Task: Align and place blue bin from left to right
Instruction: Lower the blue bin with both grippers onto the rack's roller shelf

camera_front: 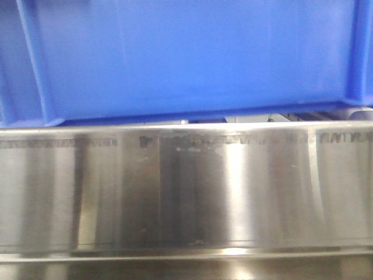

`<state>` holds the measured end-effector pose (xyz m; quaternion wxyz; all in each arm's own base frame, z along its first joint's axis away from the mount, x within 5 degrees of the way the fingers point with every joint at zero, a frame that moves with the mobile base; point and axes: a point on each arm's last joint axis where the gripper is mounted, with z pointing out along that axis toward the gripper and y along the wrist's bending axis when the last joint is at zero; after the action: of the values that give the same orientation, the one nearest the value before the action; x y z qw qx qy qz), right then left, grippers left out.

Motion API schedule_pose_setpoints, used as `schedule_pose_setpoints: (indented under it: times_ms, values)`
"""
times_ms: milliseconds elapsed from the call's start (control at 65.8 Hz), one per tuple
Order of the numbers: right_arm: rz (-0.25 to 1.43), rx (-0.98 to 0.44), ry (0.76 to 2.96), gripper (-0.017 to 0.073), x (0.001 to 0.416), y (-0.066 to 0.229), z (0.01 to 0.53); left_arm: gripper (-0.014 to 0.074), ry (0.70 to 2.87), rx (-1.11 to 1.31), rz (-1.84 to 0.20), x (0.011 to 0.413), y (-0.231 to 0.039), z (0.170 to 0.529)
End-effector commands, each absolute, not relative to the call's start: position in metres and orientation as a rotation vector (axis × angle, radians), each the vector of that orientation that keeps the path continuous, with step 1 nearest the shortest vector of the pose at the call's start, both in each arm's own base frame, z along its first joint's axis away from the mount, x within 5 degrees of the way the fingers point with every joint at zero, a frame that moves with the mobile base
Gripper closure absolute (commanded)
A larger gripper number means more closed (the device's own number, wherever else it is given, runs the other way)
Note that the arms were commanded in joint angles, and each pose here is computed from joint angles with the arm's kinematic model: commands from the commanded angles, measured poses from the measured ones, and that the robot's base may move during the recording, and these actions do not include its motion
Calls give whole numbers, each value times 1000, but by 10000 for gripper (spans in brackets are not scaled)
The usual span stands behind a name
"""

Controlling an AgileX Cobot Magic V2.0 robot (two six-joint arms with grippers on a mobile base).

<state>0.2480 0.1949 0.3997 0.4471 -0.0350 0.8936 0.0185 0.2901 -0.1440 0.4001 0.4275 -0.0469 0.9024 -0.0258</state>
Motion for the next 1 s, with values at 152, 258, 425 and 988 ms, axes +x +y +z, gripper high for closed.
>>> schedule_pose_setpoints:
  times_ms: [152, 258, 425, 988]
  values:
    - [223, -150, 2105, 638, 251, 215, 409, 704, 2163, -90, -262, 289, -159, 415]
    - [217, -147, 2109, 638, 251, 214, 409, 704, 2165, -91, -261, 289, -159, 414]
    - [199, -137, 2122, 631, 250, 211, 409, 619, 2162, -89, -257, 289, -158, 415]
    - [174, -130, 2101, 186, 238, 196, 429, 67, 2107, -113, -260, 286, -154, 439]
